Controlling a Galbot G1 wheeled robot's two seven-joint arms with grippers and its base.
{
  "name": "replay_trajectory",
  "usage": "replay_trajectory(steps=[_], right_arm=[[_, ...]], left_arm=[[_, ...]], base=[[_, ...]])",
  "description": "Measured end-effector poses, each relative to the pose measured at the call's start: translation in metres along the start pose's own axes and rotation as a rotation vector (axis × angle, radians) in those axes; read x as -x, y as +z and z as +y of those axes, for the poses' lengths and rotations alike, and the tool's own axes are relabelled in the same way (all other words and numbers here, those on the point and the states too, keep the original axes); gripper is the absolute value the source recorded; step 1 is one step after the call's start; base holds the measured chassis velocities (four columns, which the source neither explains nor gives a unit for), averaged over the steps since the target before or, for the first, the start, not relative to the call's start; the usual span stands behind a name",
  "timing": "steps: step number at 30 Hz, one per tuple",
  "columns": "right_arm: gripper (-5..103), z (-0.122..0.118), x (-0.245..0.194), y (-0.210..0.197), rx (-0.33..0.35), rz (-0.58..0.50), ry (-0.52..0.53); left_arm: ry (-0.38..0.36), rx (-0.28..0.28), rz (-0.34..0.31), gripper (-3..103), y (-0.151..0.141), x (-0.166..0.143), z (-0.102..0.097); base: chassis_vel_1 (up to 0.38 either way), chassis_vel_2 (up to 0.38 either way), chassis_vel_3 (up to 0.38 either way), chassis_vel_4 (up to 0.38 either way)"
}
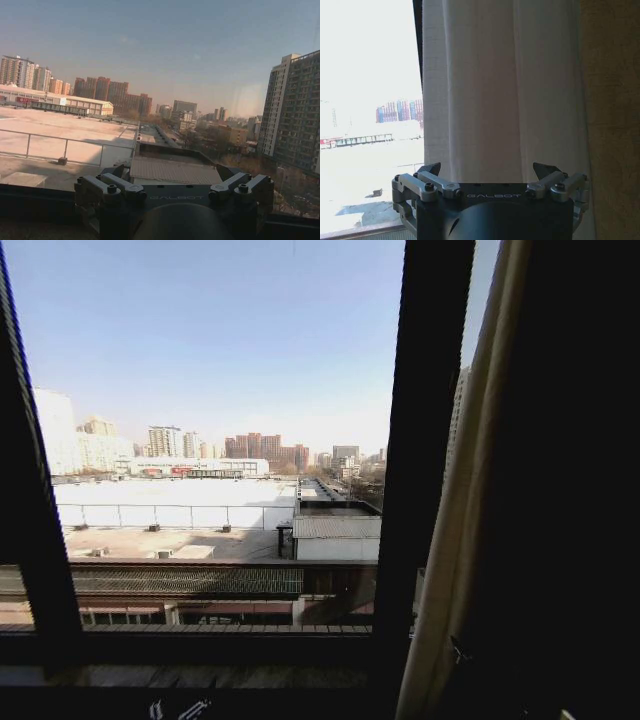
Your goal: Open the curtains by pulling them apart, changing their state from closed to fully open.
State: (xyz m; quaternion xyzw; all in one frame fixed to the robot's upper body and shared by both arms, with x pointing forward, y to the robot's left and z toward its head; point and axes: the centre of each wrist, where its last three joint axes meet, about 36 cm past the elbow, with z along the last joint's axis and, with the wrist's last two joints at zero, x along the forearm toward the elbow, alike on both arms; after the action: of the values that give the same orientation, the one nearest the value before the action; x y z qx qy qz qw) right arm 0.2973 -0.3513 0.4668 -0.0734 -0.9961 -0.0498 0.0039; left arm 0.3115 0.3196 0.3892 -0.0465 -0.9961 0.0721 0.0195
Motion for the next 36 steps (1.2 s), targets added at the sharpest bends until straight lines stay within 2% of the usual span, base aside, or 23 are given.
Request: replay_trajectory(steps=[2, 7, 20, 36], right_arm=[[100, 0.004, -0.008, 0.007, 0.009, -0.002, 0.016], [100, 0.017, -0.025, 0.023, -0.030, -0.004, 0.032], [100, 0.037, -0.041, 0.026, -0.066, -0.007, 0.030], [100, 0.046, -0.049, 0.016, -0.085, -0.037, 0.028]], left_arm=[[0.004, 0.003, 0.003, 100, -0.002, 0.001, 0.000], [0.019, 0.009, 0.012, 100, -0.004, 0.006, 0.002], [0.031, 0.008, 0.023, 100, 0.001, 0.013, 0.004], [0.032, 0.001, 0.017, 100, 0.000, 0.015, 0.003]], base=[[0.000, 0.000, 0.000, 0.000], [0.000, 0.000, 0.000, 0.000], [0.024, 0.022, -0.024, -0.018], [0.243, 0.234, -0.245, -0.245]])
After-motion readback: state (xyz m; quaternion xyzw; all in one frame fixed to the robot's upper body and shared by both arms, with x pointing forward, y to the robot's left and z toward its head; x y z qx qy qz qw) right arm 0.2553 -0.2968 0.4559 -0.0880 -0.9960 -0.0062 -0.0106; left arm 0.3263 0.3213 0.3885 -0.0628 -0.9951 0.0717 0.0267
